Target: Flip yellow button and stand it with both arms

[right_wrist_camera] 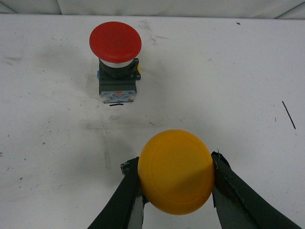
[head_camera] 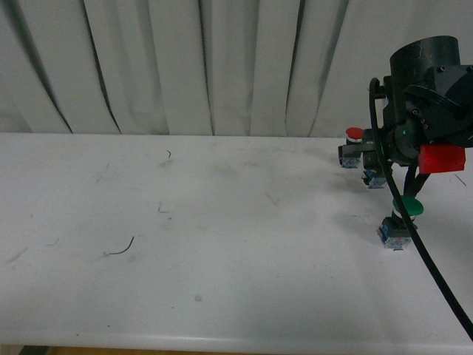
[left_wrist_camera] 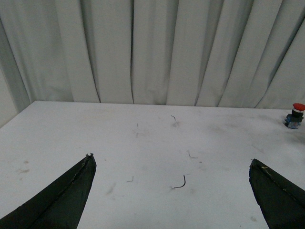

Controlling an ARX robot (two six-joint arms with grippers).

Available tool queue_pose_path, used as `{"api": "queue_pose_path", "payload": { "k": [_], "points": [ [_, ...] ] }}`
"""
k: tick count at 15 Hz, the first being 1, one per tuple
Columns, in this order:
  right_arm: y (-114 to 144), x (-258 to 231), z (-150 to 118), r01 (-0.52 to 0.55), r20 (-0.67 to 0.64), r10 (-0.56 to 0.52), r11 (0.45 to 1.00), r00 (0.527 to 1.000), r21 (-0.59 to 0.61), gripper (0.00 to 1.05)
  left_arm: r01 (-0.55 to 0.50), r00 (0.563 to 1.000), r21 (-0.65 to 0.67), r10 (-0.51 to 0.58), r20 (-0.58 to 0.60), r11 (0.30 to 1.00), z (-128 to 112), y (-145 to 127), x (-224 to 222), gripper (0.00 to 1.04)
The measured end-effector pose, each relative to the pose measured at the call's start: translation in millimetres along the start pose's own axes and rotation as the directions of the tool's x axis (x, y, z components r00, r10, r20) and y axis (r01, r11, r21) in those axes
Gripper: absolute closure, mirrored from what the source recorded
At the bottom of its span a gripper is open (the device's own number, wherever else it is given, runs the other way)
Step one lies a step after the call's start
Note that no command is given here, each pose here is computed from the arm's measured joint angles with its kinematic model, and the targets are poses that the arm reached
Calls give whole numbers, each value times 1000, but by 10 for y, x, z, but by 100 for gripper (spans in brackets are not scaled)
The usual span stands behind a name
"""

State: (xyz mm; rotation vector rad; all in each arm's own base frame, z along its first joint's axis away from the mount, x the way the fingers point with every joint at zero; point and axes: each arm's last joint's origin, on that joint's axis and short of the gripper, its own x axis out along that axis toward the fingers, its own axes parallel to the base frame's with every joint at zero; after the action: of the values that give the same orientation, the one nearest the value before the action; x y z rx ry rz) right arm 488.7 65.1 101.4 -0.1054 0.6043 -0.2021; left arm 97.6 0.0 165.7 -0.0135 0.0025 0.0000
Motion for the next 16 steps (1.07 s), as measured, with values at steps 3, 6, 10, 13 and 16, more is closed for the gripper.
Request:
{"api": "queue_pose_path", "payload": {
  "k": [3,6,10,13,16],
  "points": [
    [74,39,-67,-8,-17,8,1000,1000,-13,70,0,1000,0,0,0,1000,0,0,0,7],
    [148,38,-101,-22,-18,22,1000,1000,-22,70,0,1000,0,0,0,1000,0,0,0,7],
    [160,32,-110,-10,-25,9,999,1000,-43,70,0,1000,0,0,0,1000,0,0,0,7],
    [157,33,-119,-6,-32,4,999,999,-50,70,0,1000,0,0,0,1000,0,0,0,7],
    [159,36,-133,-7,-42,4,998,999,-58,48,0,1000,0,0,0,1000,0,0,0,7]
  ]
}}
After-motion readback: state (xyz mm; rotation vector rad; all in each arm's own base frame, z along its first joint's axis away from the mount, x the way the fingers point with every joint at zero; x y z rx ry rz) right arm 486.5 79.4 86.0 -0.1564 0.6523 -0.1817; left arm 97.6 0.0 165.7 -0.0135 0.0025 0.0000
